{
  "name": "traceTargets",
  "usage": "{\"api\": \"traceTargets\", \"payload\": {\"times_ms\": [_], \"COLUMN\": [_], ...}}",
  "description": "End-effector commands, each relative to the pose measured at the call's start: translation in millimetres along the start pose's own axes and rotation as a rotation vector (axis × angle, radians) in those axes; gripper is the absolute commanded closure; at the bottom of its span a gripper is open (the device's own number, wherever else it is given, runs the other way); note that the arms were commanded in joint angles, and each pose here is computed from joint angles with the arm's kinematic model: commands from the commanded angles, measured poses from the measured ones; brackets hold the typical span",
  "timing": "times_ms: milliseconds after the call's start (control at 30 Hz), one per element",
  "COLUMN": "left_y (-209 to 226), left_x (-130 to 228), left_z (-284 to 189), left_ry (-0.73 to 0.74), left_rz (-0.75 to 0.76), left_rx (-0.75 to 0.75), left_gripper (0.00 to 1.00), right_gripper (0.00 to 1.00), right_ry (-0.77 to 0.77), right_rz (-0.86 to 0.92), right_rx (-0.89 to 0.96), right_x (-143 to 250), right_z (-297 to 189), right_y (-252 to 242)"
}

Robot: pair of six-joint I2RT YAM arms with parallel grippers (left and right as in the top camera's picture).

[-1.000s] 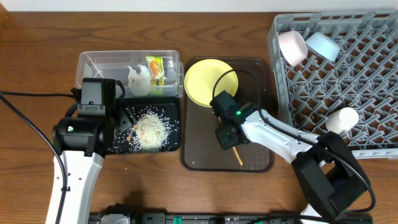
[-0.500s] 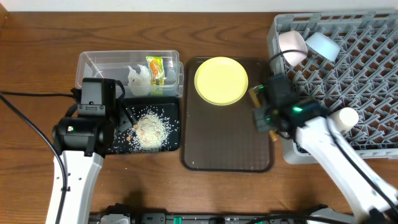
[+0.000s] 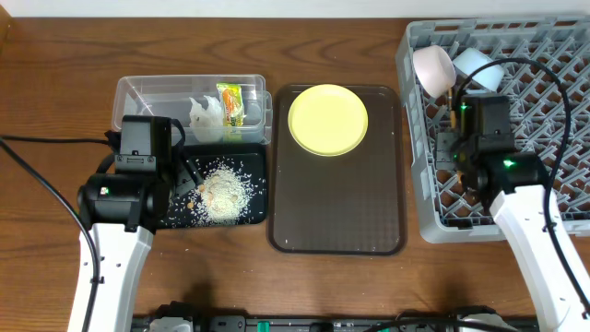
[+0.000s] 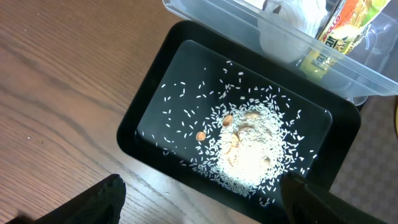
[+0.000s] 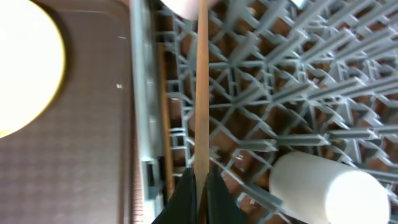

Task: Sort waste into correct bins and load items into the dishwasher rack
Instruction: 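Place the second chopstick into the dish rack with right gripper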

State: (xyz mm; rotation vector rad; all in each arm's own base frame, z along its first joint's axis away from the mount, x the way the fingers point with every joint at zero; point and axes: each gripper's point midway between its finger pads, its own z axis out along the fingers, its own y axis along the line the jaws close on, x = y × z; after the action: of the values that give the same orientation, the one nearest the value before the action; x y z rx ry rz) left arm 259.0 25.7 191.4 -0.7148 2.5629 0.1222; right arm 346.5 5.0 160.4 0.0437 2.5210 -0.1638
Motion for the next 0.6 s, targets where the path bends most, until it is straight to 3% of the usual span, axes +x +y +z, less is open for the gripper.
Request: {"api": "traceTargets", "payload": {"times_ms": [0, 367, 467, 567], "left_y": [3, 3, 3, 3], "left_x": [-3, -2, -2, -2], "left_z": [-1, -1, -1, -1], "left_ry": [-0.01, -0.01, -0.01, -0.009], "left_rz": [-0.018, -0.018, -0.018, -0.018], "left_rx": [-0.015, -0.015, -0.015, -0.016], "left_gripper": [0.17, 0.18, 0.18, 0.18], "right_gripper": [0.99, 0.98, 0.78, 0.72], "right_ry": [0.058, 0.215, 0.223, 0.204], "right_rz": [-0.029, -0.064, -0.065, -0.064], "right_rx": [-0.075, -0.152, -0.147, -0.142], "right_x": [9, 39, 41, 36], "right_z": [13, 52, 54, 51], "right_y": [11, 31, 31, 29]}}
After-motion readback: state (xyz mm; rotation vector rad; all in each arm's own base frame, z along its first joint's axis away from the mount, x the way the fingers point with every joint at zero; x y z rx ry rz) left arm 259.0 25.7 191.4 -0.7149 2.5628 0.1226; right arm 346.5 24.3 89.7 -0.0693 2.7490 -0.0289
